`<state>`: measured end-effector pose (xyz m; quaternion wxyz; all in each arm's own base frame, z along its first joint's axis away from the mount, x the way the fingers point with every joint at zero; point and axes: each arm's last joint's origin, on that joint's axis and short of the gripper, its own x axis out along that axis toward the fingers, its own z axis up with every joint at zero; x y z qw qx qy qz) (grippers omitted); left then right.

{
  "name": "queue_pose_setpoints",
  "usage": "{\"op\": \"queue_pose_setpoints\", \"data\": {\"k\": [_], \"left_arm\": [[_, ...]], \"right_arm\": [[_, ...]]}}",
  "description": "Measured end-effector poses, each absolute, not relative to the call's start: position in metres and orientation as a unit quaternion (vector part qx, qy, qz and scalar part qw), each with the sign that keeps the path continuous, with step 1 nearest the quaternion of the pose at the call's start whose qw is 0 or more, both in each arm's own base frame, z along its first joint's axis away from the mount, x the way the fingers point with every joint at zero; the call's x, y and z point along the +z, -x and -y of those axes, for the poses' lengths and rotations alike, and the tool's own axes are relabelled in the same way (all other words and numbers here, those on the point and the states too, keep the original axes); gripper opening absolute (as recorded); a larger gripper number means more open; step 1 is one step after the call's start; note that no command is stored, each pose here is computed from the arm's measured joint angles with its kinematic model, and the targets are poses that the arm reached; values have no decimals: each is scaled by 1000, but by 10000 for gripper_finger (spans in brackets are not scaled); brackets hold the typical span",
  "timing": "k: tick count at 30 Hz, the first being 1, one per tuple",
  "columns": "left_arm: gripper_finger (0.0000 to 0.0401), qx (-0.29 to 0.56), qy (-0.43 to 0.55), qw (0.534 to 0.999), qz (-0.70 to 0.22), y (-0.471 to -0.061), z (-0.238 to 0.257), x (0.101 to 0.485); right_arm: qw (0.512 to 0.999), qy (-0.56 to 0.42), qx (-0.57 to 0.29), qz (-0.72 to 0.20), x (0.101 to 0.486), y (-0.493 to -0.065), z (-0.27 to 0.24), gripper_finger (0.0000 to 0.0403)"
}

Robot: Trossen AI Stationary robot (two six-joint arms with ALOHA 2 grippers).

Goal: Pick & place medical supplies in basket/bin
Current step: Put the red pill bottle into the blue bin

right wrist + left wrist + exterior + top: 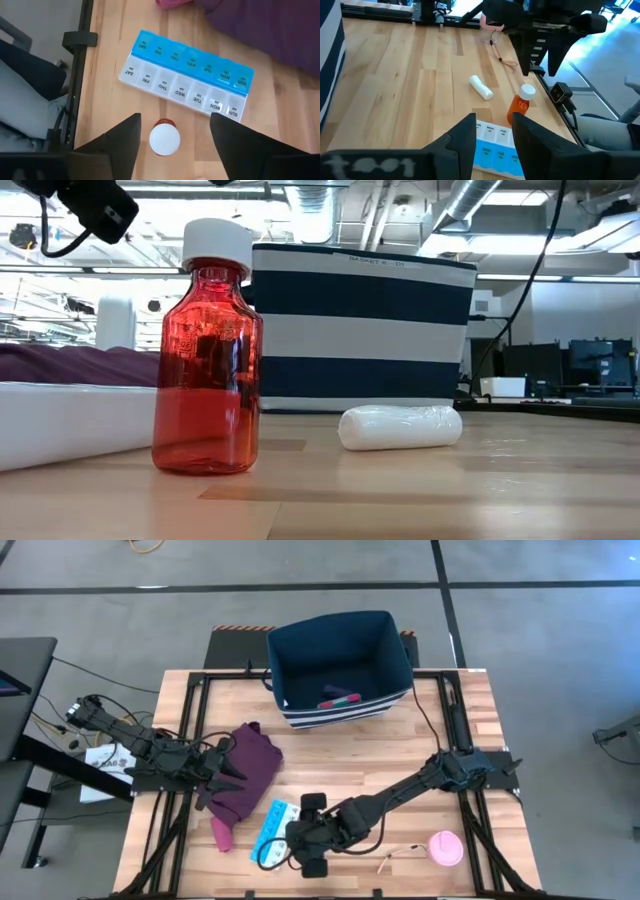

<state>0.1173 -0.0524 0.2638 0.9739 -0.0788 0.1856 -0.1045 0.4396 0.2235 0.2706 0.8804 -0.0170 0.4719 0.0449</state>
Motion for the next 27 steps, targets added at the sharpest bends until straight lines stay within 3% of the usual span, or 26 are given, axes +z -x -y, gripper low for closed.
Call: {"op": "queue_pose_setpoints", "data": {"k": [4,13,27], "left_arm": [[114,-104,76,974,-185,-117,52,264],[114,-102,73,974,-187,-117,52,263],[114,-97,70,974,-191,-117,52,262]], "right_arm": [[884,26,31,-466,270,-439,-225,249],[868,48,40,-492,231,-450,-235,250],[854,44,35,-517,223,-447,-235,250]]}}
